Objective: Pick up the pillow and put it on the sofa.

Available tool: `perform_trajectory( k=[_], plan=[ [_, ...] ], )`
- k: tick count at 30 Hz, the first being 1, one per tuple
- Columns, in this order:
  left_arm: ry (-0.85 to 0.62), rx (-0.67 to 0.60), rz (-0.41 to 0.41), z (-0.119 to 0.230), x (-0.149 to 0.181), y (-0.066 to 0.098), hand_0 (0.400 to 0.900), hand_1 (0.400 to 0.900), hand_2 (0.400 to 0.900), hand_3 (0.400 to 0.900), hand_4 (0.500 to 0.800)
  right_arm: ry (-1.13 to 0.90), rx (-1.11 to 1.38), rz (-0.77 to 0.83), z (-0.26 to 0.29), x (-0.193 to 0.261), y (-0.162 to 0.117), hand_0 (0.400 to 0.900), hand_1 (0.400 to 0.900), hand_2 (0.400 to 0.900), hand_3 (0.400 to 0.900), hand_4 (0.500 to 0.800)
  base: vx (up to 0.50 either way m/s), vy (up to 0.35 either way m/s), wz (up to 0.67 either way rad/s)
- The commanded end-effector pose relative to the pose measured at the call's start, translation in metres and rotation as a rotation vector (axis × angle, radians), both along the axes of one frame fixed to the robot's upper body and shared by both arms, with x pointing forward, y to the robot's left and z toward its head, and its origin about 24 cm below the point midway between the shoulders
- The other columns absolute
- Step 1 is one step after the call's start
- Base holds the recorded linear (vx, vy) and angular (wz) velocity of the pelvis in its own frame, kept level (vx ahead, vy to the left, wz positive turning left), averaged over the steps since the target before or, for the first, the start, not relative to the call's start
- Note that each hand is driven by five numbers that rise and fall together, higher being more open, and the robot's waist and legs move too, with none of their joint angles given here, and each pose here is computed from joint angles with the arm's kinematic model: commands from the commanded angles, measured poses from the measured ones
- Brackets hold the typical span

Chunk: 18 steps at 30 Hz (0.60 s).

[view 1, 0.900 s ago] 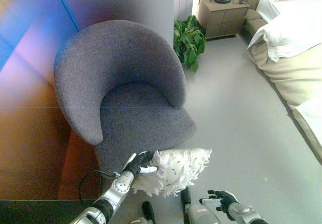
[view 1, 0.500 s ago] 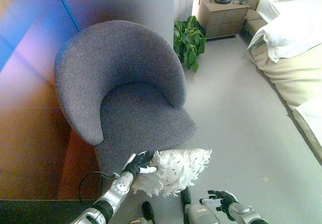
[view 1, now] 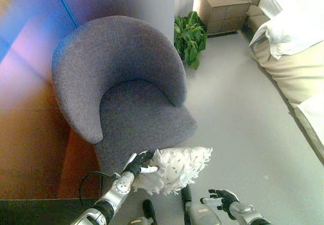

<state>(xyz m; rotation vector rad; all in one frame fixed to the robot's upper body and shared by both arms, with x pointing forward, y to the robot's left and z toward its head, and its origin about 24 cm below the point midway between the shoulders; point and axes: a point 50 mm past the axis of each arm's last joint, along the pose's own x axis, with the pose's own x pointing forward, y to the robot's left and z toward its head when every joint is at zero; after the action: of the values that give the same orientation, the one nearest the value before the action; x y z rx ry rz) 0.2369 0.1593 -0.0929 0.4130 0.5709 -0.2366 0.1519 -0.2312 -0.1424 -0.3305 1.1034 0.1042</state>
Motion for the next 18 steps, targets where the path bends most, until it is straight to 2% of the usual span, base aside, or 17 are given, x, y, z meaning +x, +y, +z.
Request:
perform_trajectory(
  k=[1, 7, 18],
  plan=[
    [-0.206, -0.023, 0.009, 0.043, 0.05, -0.004, 0.9, 0.9, 0.9, 0.9, 0.8, -0.086, -0.022, 0.027, 0.01, 0.02, -0.003, 0.9, 0.9, 0.9, 0.9, 0.8, -0.056, -0.028, -0.01],
    [-0.229, -0.01, -0.004, 0.051, 0.059, -0.008, 0.9, 0.9, 0.9, 0.9, 0.8, -0.143, -0.027, 0.035, 0.018, 0.037, -0.001, 0.9, 0.9, 0.9, 0.9, 0.8, -0.053, -0.012, -0.04],
    [-0.373, 0.048, 0.045, 0.084, 0.088, -0.004, 0.9, 0.9, 0.9, 0.9, 0.8, -0.235, -0.034, 0.056, 0.034, 0.065, 0.006, 0.9, 0.9, 0.9, 0.9, 0.8, -0.052, -0.026, -0.08]
  ],
)
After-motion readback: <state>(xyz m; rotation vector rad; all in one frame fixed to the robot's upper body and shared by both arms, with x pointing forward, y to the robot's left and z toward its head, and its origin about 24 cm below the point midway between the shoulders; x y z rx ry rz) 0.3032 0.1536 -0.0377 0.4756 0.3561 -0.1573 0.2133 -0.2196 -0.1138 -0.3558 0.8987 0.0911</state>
